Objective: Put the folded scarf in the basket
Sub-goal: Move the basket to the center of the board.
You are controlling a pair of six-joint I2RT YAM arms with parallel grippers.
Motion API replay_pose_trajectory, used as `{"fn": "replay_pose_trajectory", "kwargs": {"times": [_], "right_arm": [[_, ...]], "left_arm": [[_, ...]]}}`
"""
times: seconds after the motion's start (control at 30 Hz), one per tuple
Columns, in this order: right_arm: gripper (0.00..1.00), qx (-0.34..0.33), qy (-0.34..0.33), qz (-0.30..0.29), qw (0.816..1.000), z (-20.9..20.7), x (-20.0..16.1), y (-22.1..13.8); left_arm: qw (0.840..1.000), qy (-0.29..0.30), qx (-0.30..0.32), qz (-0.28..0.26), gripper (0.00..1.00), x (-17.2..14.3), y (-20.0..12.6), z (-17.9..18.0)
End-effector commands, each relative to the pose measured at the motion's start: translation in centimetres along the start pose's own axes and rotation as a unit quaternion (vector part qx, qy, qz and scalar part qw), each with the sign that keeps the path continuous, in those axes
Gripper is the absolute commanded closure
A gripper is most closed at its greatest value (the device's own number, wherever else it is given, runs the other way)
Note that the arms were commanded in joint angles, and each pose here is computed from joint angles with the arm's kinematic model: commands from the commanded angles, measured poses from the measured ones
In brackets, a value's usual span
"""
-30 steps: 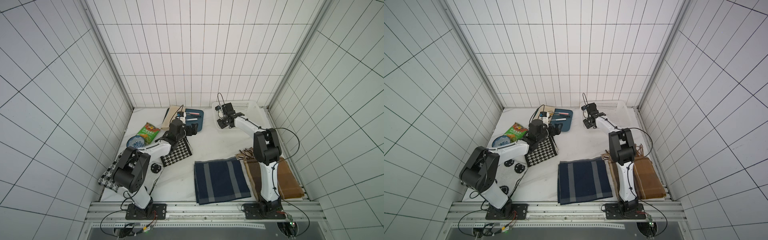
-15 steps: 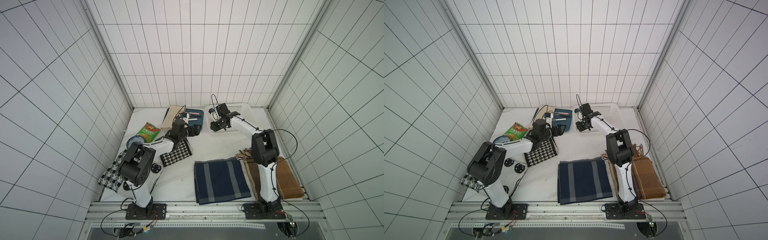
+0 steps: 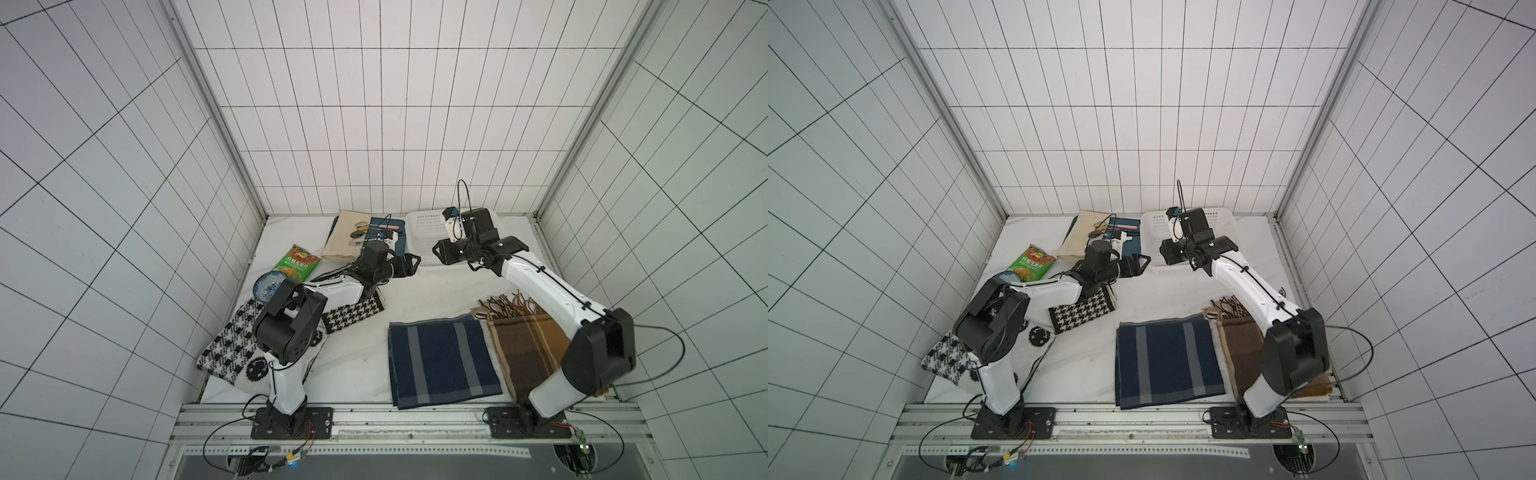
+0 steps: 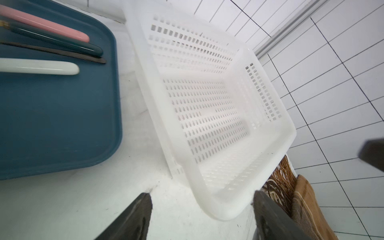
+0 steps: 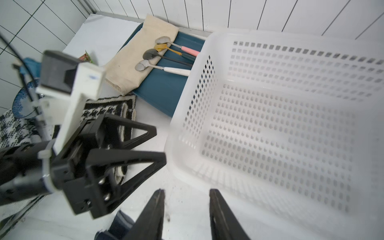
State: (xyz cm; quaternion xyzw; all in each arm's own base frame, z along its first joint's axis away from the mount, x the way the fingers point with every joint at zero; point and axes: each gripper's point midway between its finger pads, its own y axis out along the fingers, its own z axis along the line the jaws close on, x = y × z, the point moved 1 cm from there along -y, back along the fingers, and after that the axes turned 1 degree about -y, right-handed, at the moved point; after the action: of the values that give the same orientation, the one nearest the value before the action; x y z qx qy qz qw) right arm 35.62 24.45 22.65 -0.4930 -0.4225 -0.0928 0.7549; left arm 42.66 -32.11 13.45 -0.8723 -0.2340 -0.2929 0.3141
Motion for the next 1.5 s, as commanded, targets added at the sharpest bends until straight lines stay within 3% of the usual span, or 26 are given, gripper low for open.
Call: {"fn": "replay_pose_trajectory", "kwargs": {"times": [0.0,0.07,0.2,0.33,0.47,0.77,1.0,1.13,1.23,1.47], "right_arm": [[0.60,-0.026,0.015,0.013,0.999,-0.3,-4.1,0.0],[0.61,-0.018,0.019,0.008,1.000,0.2,-5.2,-0.4],[0.62,-0.015,0.014,0.015,1.000,0.5,-6.9,-0.4],[0.62,-0.014,0.010,0.013,1.000,0.7,-7.2,-0.6],[0.62,-0.014,0.007,0.009,1.000,0.9,-7.5,-1.0],[0.65,-0.044,-0.002,-0.009,0.999,0.0,-7.6,-2.2],[0.64,-0.056,-0.006,-0.006,0.998,-0.4,-7.7,-2.7],[0.64,-0.060,-0.006,-0.019,0.998,-0.5,-7.5,-3.5],[0.64,-0.065,-0.008,-0.018,0.998,-0.7,-7.5,-3.5],[0.64,-0.068,-0.011,-0.009,0.998,-0.8,-7.8,-3.1]], "left_arm": [[1.000,-0.011,0.001,0.016,0.29,0.1,1.5,-0.3],[0.999,-0.016,0.018,0.027,0.35,-0.3,2.0,0.4],[0.999,-0.015,0.032,0.024,0.57,-0.4,1.6,1.0],[0.999,-0.015,0.035,0.032,0.70,-0.6,0.8,0.7],[0.998,-0.009,0.045,0.040,0.90,-1.3,-0.7,0.8],[0.998,-0.017,0.050,0.046,1.00,-2.2,-3.1,0.7],[0.987,-0.059,0.123,0.082,1.00,-3.9,-5.2,2.6],[0.976,-0.075,0.159,0.128,0.96,-5.1,-7.2,3.2],[0.970,-0.072,0.167,0.160,0.98,-6.4,-8.6,3.2],[0.964,-0.076,0.186,0.176,1.00,-8.0,-11.7,4.3]]}}
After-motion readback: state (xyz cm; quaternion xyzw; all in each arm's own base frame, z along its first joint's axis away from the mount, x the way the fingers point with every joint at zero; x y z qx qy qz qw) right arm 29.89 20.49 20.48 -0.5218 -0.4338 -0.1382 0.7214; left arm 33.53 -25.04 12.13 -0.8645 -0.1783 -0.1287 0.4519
